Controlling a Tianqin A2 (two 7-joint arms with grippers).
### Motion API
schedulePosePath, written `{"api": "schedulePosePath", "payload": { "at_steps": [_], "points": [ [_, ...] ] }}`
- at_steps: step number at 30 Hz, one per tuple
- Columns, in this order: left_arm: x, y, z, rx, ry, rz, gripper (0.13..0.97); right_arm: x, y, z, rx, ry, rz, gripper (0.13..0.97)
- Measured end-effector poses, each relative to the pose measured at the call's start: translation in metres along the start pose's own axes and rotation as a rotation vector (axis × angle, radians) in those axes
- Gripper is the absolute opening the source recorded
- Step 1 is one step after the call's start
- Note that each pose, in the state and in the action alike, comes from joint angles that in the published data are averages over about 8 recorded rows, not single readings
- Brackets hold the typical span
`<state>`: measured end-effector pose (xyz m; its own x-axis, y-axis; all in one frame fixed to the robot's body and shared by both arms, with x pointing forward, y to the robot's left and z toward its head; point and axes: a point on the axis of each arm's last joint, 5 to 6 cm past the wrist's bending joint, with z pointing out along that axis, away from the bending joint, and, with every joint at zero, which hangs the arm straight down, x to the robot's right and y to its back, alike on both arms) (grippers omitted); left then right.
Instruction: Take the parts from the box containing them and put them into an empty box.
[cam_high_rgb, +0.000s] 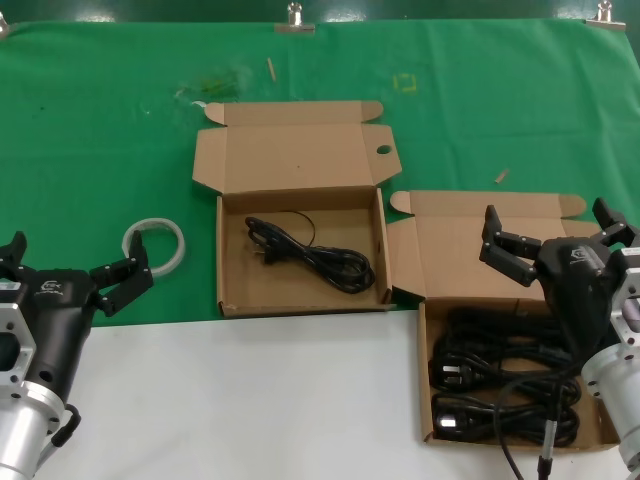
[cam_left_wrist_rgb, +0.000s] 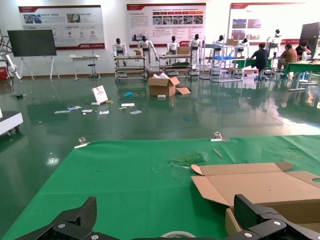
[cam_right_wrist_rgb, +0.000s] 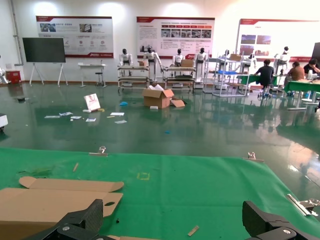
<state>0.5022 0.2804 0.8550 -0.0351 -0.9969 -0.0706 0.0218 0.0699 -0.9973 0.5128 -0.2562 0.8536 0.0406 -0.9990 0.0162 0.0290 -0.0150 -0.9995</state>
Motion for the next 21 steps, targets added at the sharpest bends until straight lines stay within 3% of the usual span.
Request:
{"api": "schedulePosePath", "payload": {
  "at_steps": [21],
  "points": [
    [0.0, 0.0, 0.0, 0.0, 0.0, 0.0, 0.965, 0.0, 0.0, 0.0, 0.0, 0.0, 0.0, 0.966]
  ]
}}
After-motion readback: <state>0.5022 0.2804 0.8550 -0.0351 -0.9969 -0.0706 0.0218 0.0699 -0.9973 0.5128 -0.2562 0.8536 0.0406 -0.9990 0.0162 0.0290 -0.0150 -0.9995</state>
